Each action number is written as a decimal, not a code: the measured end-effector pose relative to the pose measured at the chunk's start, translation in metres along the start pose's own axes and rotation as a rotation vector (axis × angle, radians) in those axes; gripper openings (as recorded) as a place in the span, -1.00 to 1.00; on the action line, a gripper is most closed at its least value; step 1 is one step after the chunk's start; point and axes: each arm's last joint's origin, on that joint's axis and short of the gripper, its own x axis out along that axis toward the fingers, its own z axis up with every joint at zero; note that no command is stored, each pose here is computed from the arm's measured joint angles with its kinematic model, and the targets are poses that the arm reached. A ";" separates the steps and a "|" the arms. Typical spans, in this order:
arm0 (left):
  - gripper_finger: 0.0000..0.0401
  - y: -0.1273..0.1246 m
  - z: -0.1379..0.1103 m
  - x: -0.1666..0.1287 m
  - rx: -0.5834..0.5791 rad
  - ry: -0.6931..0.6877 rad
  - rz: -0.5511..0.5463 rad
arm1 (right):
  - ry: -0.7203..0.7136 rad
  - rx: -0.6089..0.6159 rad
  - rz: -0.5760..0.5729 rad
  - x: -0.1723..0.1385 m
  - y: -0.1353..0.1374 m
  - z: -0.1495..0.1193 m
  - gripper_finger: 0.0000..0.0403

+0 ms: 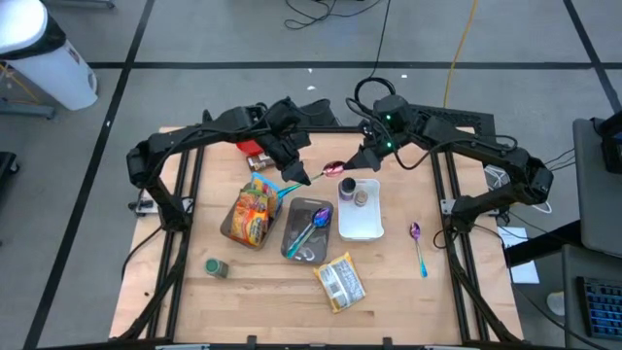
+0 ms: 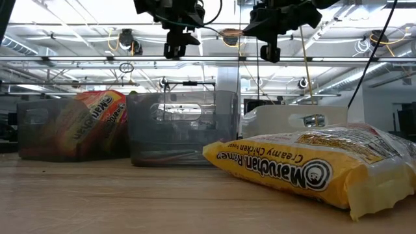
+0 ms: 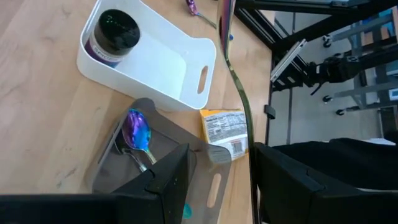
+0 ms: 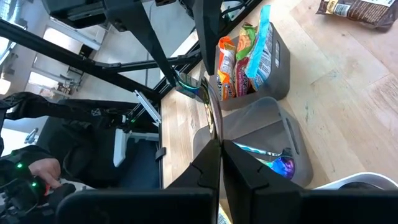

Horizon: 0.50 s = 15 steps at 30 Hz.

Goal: Pick & Place Food Item
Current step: Put the blue spoon into the right gray bin

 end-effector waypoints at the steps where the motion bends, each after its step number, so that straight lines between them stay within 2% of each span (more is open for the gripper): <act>1: -0.08 0.000 0.000 0.000 0.000 0.000 0.001 | 0.000 0.000 0.000 0.000 0.000 0.000 -1.00; 5: -0.15 0.000 0.000 0.000 0.005 -0.001 0.004 | 0.000 0.000 0.001 0.000 0.000 0.000 -1.00; 15: -0.70 0.000 0.000 0.000 0.053 -0.001 0.002 | 0.000 -0.001 0.001 0.000 0.000 0.000 -1.00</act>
